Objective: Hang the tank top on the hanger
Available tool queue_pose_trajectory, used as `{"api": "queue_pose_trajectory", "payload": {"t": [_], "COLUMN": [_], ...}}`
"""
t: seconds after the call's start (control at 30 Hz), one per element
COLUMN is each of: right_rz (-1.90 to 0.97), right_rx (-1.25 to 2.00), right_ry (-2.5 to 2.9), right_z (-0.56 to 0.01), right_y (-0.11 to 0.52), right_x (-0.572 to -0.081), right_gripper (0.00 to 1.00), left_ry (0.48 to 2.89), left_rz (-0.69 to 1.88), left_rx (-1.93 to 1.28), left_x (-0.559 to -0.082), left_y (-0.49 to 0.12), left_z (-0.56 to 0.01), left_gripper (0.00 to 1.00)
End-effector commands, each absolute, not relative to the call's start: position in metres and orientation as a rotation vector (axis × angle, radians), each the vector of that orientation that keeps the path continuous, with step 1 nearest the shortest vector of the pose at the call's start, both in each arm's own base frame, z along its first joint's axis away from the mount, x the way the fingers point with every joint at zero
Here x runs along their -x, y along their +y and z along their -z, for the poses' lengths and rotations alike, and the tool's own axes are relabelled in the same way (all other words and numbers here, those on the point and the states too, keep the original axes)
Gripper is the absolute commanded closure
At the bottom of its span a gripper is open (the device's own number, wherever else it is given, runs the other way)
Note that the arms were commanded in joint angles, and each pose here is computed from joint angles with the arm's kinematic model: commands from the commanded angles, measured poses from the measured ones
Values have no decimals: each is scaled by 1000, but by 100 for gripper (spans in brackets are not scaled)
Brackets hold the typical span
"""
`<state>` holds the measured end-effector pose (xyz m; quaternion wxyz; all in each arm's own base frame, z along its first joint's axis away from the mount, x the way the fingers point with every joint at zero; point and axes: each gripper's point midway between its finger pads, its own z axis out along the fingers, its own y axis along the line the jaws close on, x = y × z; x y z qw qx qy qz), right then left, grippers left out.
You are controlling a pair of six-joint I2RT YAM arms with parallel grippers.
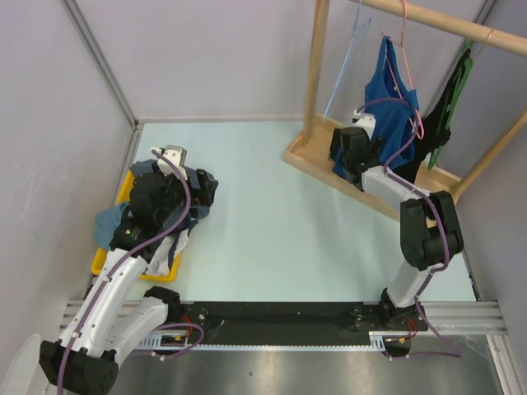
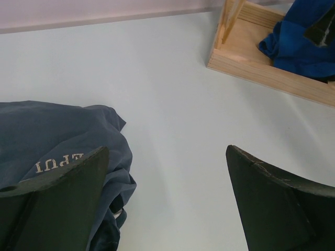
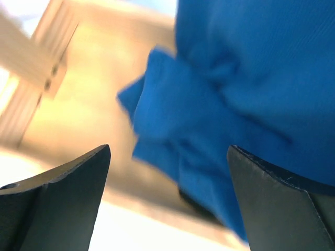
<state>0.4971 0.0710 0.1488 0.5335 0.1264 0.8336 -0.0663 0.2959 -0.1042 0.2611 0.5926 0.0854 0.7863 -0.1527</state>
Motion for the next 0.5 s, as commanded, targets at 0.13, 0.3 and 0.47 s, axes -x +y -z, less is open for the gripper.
{"api": "queue_pose_trajectory", "payload": {"t": [0.13, 0.3, 0.47], "right_rz": [-5, -146, -277], "right_rx": [-14, 136, 322], "right_ry": [1870, 1862, 1876], "right_z": [-182, -185, -179], "right_y": [128, 168, 195], "right_x": [-442, -401, -349], "right_gripper": [0, 0, 0], "left_ry": [1794, 1792, 1773], "left_rz": [343, 347, 359], "left_rx": [-188, -180, -148], "left_x": [-294, -293, -284], "left_y": [-99, -99, -96], "left_z": [-272, -273, -276], "left_gripper": [1, 1, 1]}}
